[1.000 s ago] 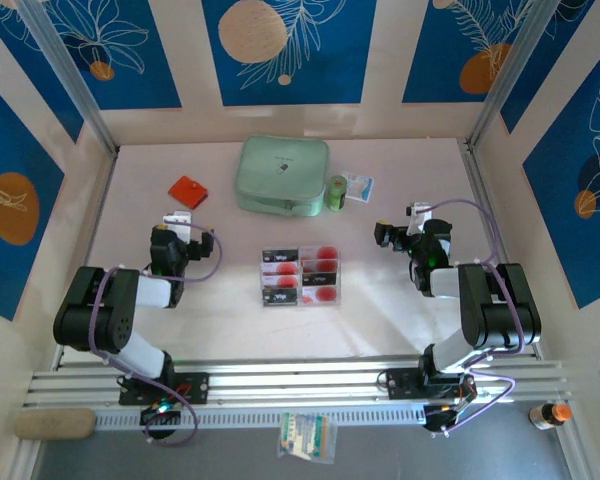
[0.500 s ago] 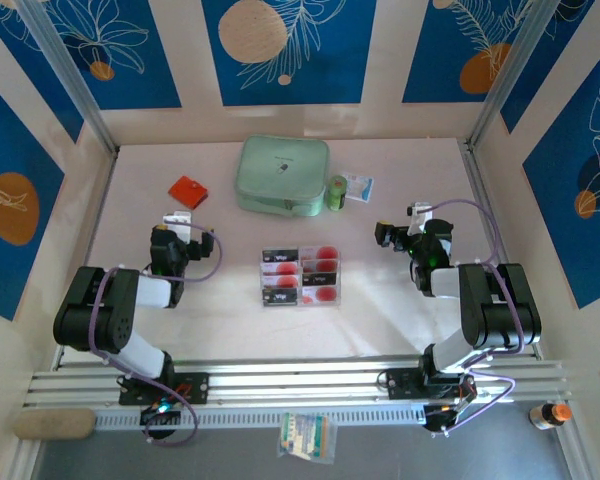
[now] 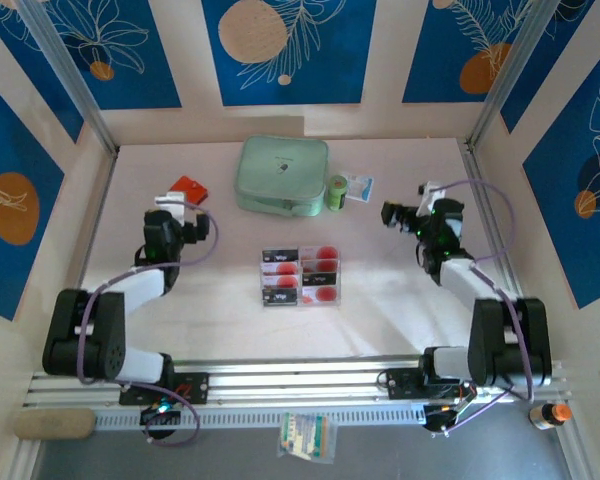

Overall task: Put the credit cards into the card holder
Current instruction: Move the storage box to the center of the table.

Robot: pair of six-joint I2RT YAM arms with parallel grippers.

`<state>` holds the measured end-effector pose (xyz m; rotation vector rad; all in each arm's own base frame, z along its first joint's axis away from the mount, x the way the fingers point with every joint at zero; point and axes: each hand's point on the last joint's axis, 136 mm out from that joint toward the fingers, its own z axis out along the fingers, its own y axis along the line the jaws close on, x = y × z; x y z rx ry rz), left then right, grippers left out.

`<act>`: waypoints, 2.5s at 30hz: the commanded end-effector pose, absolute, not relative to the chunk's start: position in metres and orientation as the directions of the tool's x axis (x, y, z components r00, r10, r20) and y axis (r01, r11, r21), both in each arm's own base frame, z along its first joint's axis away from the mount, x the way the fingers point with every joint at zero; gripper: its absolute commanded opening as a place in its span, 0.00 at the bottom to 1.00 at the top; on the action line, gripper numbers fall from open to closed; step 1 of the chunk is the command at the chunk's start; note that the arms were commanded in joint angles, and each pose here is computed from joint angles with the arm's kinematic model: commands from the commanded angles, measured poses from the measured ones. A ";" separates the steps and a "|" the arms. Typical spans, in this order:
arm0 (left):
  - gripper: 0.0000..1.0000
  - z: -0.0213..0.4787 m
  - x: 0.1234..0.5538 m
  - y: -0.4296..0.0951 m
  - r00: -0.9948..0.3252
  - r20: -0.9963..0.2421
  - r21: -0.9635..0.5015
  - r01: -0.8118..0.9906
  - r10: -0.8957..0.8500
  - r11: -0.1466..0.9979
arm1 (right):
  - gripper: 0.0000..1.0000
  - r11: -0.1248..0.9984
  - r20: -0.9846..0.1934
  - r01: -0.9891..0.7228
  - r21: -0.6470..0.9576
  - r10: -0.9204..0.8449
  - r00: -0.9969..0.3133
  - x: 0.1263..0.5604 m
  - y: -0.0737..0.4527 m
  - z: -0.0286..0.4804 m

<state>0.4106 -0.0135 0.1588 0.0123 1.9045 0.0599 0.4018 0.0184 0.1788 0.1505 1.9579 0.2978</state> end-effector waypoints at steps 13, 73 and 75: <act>1.00 0.224 0.391 -0.046 -0.517 -0.755 -0.420 -0.091 -0.403 0.903 | 0.90 0.790 -0.686 -0.386 0.476 0.059 -0.725 0.274 0.212 0.214; 1.00 0.197 0.371 -0.032 -0.604 -0.657 -0.387 -0.243 -0.451 0.889 | 0.78 0.749 -0.520 -0.485 0.452 -0.221 -0.825 0.257 0.320 0.147; 1.00 0.183 0.379 -0.034 -0.630 -0.622 -0.391 -0.264 -0.465 0.882 | 0.78 0.751 -0.509 -0.440 0.492 -0.162 -0.845 0.260 0.315 0.155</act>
